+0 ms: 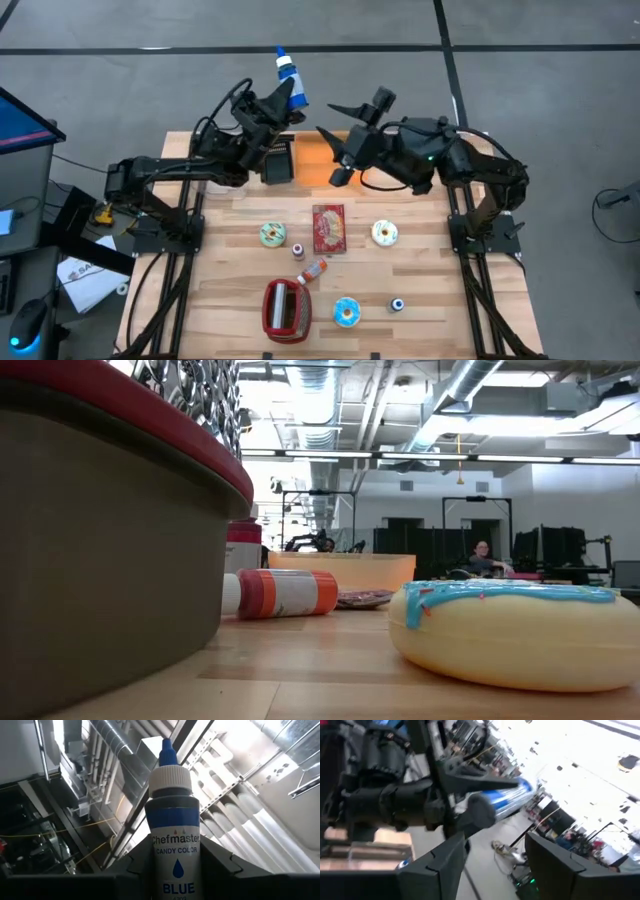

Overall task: Pick & Place Food Item
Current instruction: Put the top blue food coloring bottle into the transparent bin

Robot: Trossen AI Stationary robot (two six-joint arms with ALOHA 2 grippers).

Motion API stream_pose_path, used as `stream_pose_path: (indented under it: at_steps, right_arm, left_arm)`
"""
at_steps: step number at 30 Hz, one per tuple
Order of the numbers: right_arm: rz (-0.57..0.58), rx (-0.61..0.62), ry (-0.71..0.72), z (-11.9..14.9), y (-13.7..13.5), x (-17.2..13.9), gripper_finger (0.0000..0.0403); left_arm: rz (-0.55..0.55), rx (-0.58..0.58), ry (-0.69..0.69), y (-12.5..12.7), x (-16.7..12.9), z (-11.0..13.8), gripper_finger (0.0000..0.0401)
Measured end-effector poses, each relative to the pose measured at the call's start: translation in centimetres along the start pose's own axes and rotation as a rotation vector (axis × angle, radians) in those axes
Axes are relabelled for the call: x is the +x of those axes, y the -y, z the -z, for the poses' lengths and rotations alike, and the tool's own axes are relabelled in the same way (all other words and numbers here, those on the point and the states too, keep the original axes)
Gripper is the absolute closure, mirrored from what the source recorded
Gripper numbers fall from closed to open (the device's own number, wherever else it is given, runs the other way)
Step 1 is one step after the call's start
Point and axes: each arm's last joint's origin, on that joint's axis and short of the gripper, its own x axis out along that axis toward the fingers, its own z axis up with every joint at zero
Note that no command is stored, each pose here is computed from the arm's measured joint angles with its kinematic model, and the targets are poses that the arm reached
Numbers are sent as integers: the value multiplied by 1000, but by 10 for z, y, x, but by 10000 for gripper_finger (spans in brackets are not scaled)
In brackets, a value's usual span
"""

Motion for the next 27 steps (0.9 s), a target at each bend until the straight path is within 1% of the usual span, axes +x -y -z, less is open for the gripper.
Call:
stream_pose_path:
  at_steps: [3, 8, 10, 11, 13, 16, 17, 19, 22, 24, 27]
  right_arm:
    - [8, -9, 50, -4, 5, 0, 201]
    - [-37, -41, 146, -8, 2, 7, 201]
    - [-32, -33, 161, -9, 1, 10, 201]
    - [-40, -15, 170, -9, 1, 10, 201]
    - [-63, 50, 203, -11, 2, 9, 201]
    - [-95, 206, 262, -13, 10, 9, 201]
    - [-113, 274, 292, -13, 15, 9, 202]
    - [-177, 417, 363, -14, 25, 10, 202]
    - [-306, 622, 476, -13, 39, 18, 202]
    - [-382, 705, 519, -10, 43, 26, 202]
    - [-453, 772, 535, -6, 44, 37, 202]
  left_arm:
    - [16, -15, 9, 5, 0, -3, 287]
    - [41, -90, -25, 5, 1, -6, 283]
    - [72, -85, -61, 5, 3, -7, 285]
    - [93, -63, -81, 6, 3, -9, 287]
    - [137, 9, -105, 10, 4, -14, 289]
    - [204, 138, -104, 23, 4, -22, 289]
    - [224, 183, -99, 28, 4, -25, 289]
    - [277, 261, -100, 37, 5, -29, 289]
    - [347, 341, -117, 45, 9, -31, 291]
    - [377, 375, -117, 49, 11, -31, 291]
    - [416, 426, -118, 53, 14, -32, 291]
